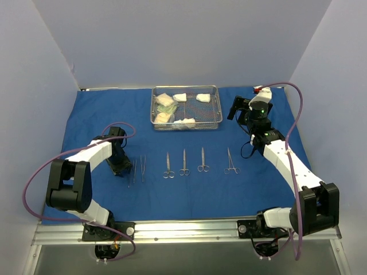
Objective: Open and lay out the surgical kit
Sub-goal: Place the medical item in the surgical kit.
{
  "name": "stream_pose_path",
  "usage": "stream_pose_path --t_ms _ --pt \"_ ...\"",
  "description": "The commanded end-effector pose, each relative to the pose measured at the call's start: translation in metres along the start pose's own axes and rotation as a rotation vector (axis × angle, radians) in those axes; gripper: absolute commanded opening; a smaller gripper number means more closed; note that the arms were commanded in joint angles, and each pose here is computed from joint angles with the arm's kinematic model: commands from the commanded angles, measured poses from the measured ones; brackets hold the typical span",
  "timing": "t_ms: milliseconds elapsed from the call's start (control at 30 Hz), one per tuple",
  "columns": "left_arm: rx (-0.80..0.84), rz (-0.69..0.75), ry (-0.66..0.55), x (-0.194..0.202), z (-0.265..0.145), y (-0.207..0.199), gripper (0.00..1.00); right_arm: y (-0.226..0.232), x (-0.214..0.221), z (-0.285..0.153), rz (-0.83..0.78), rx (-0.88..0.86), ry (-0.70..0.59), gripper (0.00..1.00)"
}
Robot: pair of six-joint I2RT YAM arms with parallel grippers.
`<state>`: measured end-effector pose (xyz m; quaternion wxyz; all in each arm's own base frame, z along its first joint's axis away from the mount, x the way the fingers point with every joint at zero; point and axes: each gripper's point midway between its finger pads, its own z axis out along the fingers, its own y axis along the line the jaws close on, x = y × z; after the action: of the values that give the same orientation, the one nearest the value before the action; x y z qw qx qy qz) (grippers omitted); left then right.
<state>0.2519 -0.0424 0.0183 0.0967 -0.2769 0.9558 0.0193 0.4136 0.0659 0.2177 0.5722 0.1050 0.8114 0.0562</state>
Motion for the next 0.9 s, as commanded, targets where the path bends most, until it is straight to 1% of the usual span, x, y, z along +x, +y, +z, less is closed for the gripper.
stream_pose_path --t_ms 0,33,267,300,367,400,467,500,533,667,867 --pt "-0.009 -0.016 -0.029 -0.007 0.005 0.0 0.45 0.006 -0.019 0.001 -0.001 -0.018 -0.036 1.0" --pt "-0.013 -0.016 -0.028 -0.007 0.006 0.0 0.38 0.006 -0.019 0.002 -0.002 -0.018 -0.034 1.0" --pt "-0.014 -0.002 -0.026 -0.007 0.014 -0.001 0.31 0.005 -0.019 0.0 -0.003 -0.016 -0.033 1.0" --pt "-0.008 0.007 -0.026 -0.007 0.014 -0.001 0.28 0.005 -0.02 0.001 -0.003 -0.015 -0.035 1.0" --pt "0.009 0.017 -0.029 -0.008 0.016 -0.005 0.24 0.005 -0.02 0.0 -0.003 -0.014 -0.034 1.0" --pt "0.018 0.027 -0.034 -0.009 0.016 -0.007 0.19 0.005 -0.02 0.001 -0.003 -0.014 -0.034 1.0" --pt "0.042 0.044 -0.046 -0.012 0.018 -0.012 0.11 0.005 -0.019 0.001 -0.004 -0.013 -0.031 1.0" --pt "0.049 0.055 -0.054 -0.014 0.018 -0.014 0.05 0.006 -0.02 0.001 -0.004 -0.015 -0.032 1.0" --pt "0.057 0.063 -0.064 -0.017 0.019 -0.016 0.03 0.006 -0.021 0.001 -0.003 -0.016 -0.033 1.0" --pt "0.088 0.109 -0.083 -0.025 0.018 -0.024 0.02 0.005 -0.02 0.002 -0.004 -0.013 -0.031 1.0" --pt "0.073 0.177 -0.126 -0.038 0.007 -0.028 0.02 0.006 -0.02 0.001 -0.005 -0.017 -0.023 1.0"
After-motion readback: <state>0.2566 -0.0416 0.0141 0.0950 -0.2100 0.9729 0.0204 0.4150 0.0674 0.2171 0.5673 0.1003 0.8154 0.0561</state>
